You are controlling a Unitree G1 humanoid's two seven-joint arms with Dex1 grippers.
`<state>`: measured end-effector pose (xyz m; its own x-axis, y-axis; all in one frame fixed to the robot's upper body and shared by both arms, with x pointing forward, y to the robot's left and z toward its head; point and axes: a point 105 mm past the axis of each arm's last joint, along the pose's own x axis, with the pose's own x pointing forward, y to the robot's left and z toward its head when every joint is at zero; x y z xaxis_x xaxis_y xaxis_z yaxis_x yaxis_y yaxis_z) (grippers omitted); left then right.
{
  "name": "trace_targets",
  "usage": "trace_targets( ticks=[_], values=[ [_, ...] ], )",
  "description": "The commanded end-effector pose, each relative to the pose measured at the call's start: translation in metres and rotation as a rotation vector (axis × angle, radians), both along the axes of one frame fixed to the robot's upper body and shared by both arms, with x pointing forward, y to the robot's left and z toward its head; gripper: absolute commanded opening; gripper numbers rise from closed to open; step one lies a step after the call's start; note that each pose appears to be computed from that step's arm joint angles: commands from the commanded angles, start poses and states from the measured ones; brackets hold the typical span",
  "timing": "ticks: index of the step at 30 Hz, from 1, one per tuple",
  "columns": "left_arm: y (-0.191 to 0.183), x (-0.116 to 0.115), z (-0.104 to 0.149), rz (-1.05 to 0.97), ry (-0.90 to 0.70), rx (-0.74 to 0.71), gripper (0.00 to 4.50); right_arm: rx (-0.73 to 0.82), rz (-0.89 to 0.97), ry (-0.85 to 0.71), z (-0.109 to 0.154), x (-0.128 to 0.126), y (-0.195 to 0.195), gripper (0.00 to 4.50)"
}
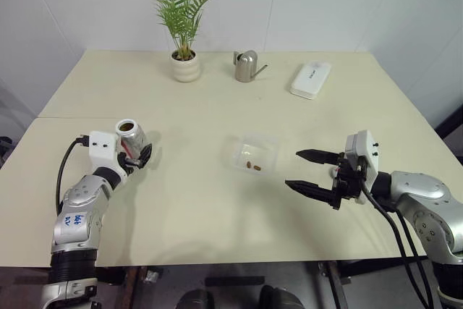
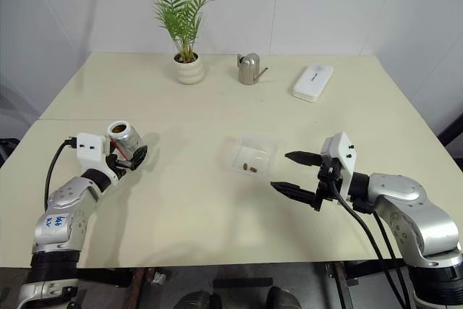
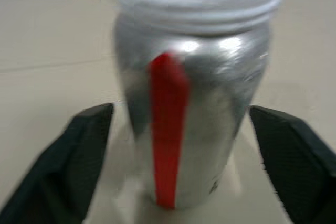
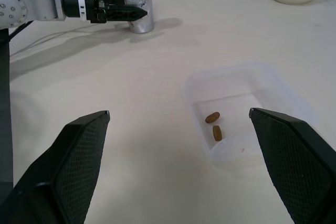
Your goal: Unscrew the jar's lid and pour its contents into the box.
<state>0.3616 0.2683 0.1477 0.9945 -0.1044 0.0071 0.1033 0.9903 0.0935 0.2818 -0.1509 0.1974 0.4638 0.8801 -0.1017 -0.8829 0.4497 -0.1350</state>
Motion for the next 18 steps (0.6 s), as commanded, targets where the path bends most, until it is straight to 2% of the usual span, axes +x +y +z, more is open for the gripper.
trace_targets(
  ticks=[1, 8, 14, 16, 18],
  values=[
    [0.005, -0.009, 0.01, 0.016, -0.04, 0.046, 4.49, -0.004, 0.034, -0.028, 0.009, -0.004, 0.004, 4.5],
    [0.024, -0.035, 0.006, 0.002, -0.03, 0.175, 4.49, 0.014, 0.053, -0.034, 0.009, -0.001, 0.01, 4.5],
    [0.02, -0.064, 0.001, -0.175, 0.033, 0.407, 4.49, 0.005, 0.064, -0.036, 0.006, 0.003, 0.007, 4.5],
    [0.006, -0.073, 0.011, -0.302, 0.006, 0.488, 4.49, -0.018, 0.059, -0.061, 0.006, 0.007, 0.004, 4.5],
    [-0.008, -0.075, 0.031, -0.398, -0.076, 0.531, 4.49, -0.049, 0.047, -0.114, 0.011, 0.016, 0.0, 4.5]
  ],
)
